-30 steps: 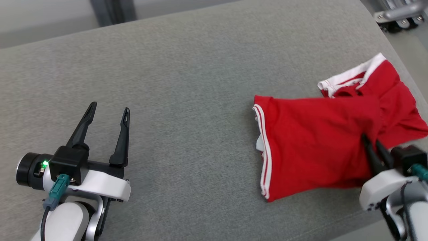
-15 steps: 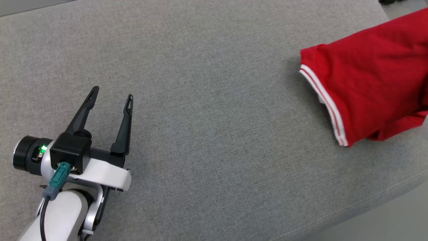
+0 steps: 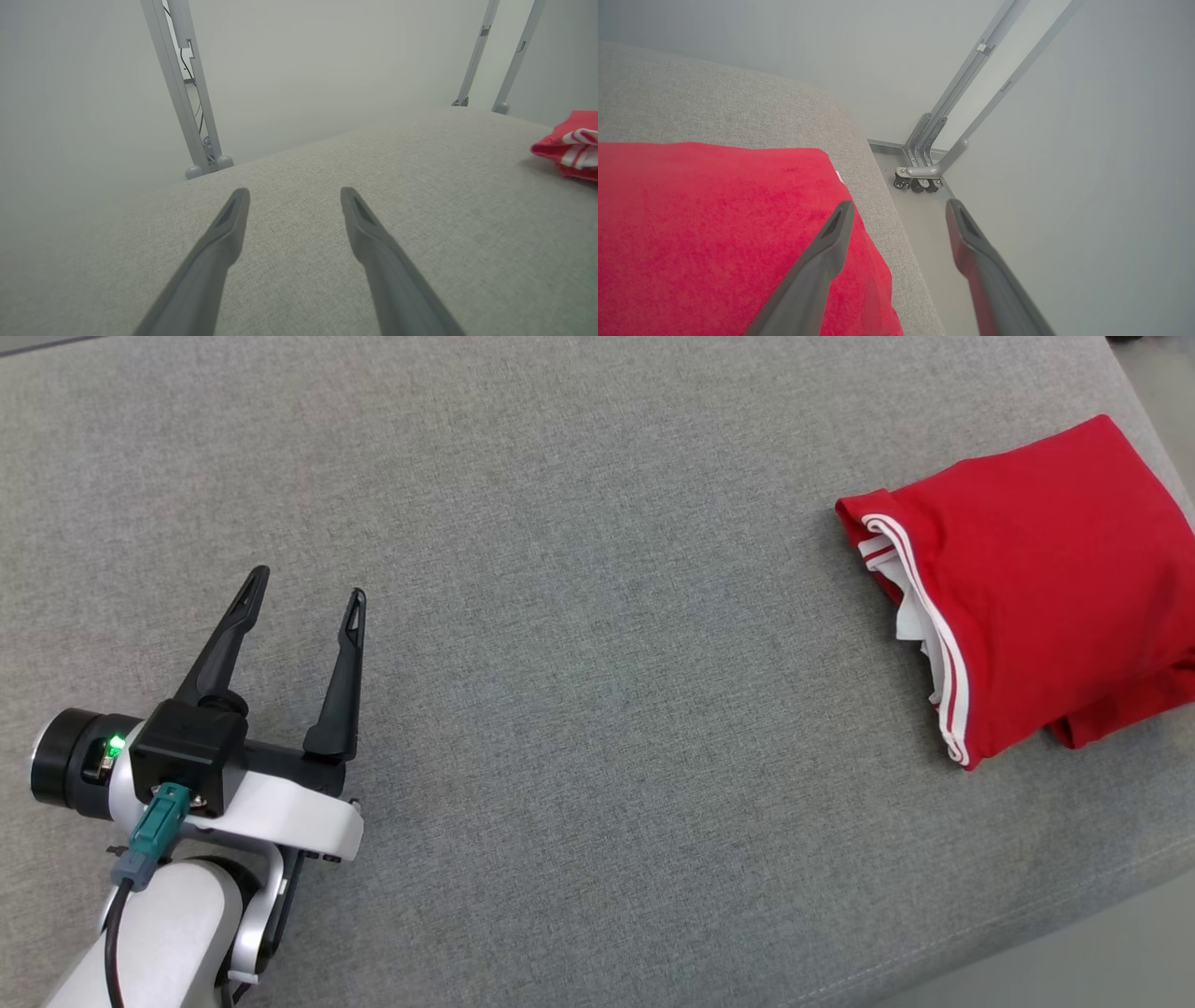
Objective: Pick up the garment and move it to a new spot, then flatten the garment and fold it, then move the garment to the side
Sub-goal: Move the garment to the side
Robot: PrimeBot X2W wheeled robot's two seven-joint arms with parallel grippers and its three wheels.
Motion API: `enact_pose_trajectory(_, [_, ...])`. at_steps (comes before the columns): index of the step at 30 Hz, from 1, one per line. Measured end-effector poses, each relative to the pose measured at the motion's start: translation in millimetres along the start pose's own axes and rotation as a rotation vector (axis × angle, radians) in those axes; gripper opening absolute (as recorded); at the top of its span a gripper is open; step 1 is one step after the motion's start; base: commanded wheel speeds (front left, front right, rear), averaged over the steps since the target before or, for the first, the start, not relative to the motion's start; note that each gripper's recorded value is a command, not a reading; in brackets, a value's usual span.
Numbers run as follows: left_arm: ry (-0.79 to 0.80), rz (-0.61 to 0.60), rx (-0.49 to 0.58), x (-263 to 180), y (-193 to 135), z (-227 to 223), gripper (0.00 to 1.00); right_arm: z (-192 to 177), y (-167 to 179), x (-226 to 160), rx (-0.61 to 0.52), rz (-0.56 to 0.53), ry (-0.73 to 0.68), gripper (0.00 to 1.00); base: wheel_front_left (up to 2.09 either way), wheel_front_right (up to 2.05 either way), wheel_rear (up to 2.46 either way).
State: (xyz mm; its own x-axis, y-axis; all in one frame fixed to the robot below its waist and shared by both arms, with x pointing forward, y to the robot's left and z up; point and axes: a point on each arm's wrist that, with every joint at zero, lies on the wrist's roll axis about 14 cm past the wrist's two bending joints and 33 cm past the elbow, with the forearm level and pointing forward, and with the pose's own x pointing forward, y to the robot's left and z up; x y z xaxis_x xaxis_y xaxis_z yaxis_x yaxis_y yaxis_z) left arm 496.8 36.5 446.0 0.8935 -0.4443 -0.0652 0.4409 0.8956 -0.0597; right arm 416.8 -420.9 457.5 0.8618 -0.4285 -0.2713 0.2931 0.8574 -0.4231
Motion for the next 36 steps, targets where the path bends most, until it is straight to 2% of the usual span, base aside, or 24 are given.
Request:
enact_pose_trajectory(3, [-0.006,0.004,0.001,-3,0,3,1.0,-1,-2,-8,0.065,-0.024,-0.024,1.0,0.0,0.0,0.0])
enact_pose_trajectory(8, [-0.046,0.027,0.001,-10,2,20,1.0,36,-3,-25,0.215,-0.065,-0.202,1.0,0.0,0.0,0.0])
enact_pose_trajectory(11, [-0.072,0.06,0.0,-18,8,30,1.0,57,7,-39,0.287,-0.055,-0.287,1.0,0.0,0.0,0.0])
enact_pose_trajectory(12, [-0.091,0.081,0.001,-24,12,38,1.0,74,17,-48,0.323,-0.033,-0.346,1.0,0.0,0.0,0.0])
enact_pose_trajectory(14, [-0.104,0.093,0.004,-27,14,43,1.0,84,24,-52,0.34,-0.015,-0.373,1.0,0.0,0.0,0.0])
enact_pose_trajectory(18, [-0.126,0.157,0.013,-43,28,54,1.0,114,58,-66,0.378,0.085,-0.447,1.0,0.0,0.0,0.0])
enact_pose_trajectory(25, [-0.159,0.307,0.008,-83,65,68,1.0,148,133,-93,0.451,0.323,-0.502,1.0,0.0,0.0,0.0])
enact_pose_trajectory(31, [-0.155,0.422,-0.007,-124,88,68,1.0,143,181,-117,0.499,0.48,-0.454,1.0,0.0,0.0,0.0])
enact_pose_trajectory(36, [-0.15,0.484,-0.041,-155,94,64,1.0,136,198,-136,0.517,0.545,-0.427,1.0,0.0,0.0,0.0])
